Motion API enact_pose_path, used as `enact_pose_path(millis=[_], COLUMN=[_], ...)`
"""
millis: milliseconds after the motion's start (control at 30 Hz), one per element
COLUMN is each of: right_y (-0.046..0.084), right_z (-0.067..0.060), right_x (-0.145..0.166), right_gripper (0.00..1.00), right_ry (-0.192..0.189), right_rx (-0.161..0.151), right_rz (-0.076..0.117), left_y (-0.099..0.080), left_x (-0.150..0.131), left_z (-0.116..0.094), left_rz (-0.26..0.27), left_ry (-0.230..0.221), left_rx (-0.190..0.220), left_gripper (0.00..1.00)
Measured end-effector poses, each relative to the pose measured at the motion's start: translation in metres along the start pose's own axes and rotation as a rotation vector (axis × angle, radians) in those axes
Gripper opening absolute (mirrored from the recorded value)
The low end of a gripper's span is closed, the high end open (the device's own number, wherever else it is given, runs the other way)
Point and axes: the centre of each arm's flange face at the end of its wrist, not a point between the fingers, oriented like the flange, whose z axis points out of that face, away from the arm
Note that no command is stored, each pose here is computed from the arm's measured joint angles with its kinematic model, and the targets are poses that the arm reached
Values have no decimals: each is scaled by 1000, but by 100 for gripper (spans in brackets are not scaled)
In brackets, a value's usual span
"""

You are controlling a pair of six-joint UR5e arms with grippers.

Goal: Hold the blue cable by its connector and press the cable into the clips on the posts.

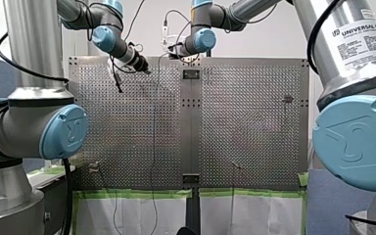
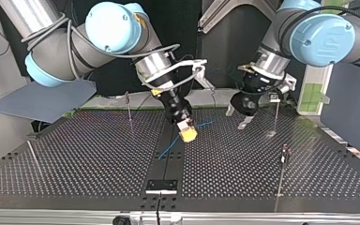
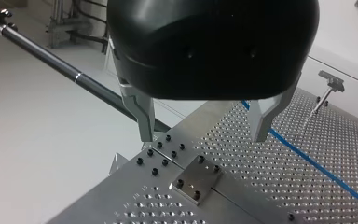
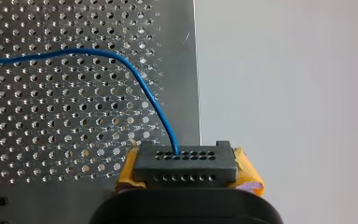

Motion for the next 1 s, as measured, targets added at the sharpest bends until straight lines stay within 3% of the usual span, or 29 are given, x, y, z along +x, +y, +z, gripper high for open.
enact_pose_path(millis=[433,733,1000], right_y=[1,1,-1], right_z=[0,0,0], right_x=[-1,-2,-2], right_gripper=[0,0,0], right_ry=[-4,-6,-6], right_rx=[-4,-4,-2], right_rz=[-5,-11,-11], left_y=[-4,-5,1], left_x=[12,15,33], left_z=[12,16,32], left_rz=[-108,-188,-271], left_ry=[52,65,126], left_rx=[87,97,111], left_gripper=[100,100,100])
